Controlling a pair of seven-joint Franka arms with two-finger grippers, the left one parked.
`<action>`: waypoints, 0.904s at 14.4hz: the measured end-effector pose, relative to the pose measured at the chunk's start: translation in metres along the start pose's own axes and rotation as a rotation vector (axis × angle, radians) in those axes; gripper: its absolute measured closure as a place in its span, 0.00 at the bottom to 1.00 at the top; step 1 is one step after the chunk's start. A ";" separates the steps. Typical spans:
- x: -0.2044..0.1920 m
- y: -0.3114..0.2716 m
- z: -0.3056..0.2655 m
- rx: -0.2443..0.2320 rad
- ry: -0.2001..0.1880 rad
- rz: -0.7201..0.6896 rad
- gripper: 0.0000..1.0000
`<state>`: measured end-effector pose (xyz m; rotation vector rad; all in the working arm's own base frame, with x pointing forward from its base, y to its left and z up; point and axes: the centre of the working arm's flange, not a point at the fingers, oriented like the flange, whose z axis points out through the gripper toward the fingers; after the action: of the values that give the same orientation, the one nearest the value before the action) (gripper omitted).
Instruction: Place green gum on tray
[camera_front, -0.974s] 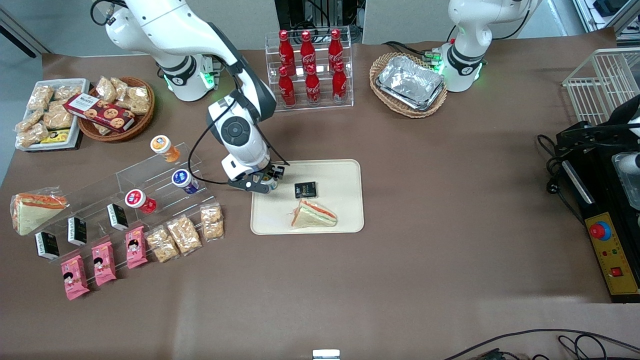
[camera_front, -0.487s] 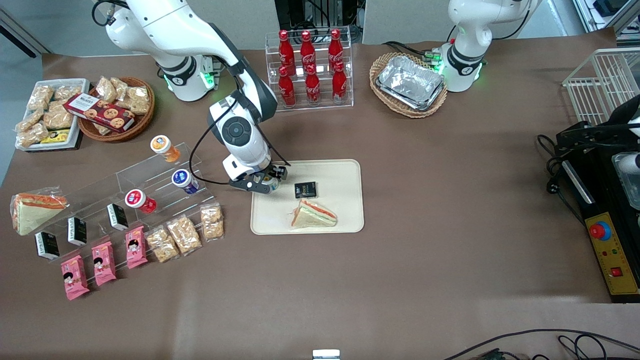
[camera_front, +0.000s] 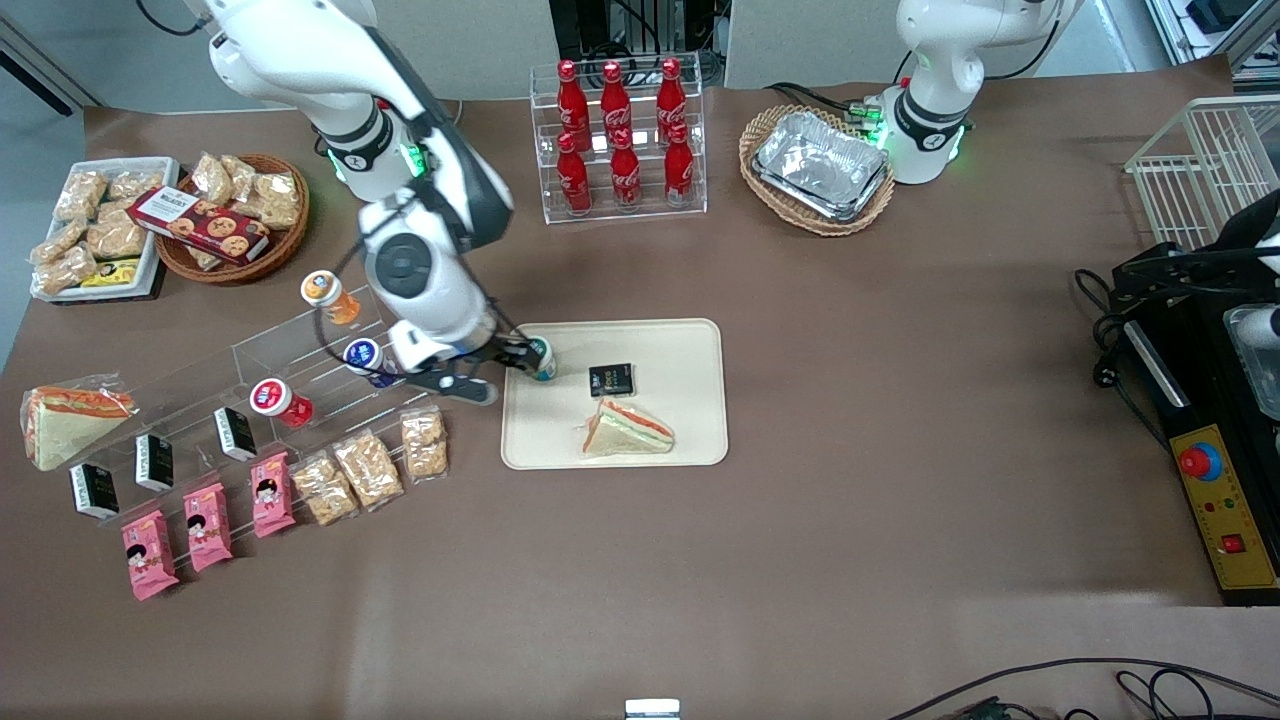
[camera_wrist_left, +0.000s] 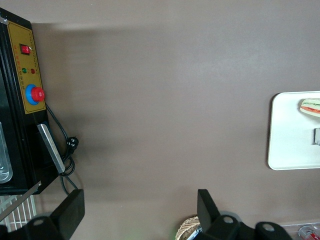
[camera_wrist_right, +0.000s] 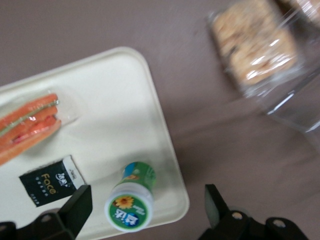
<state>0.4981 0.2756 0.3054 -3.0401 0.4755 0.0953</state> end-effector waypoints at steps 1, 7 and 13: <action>0.012 0.014 -0.019 0.013 0.004 -0.003 0.00; 0.082 0.151 -0.135 0.085 0.048 -0.087 0.00; 0.110 0.275 -0.231 0.084 0.007 -0.139 0.00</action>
<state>0.5299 -0.0360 0.5131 -2.9812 0.2598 0.0560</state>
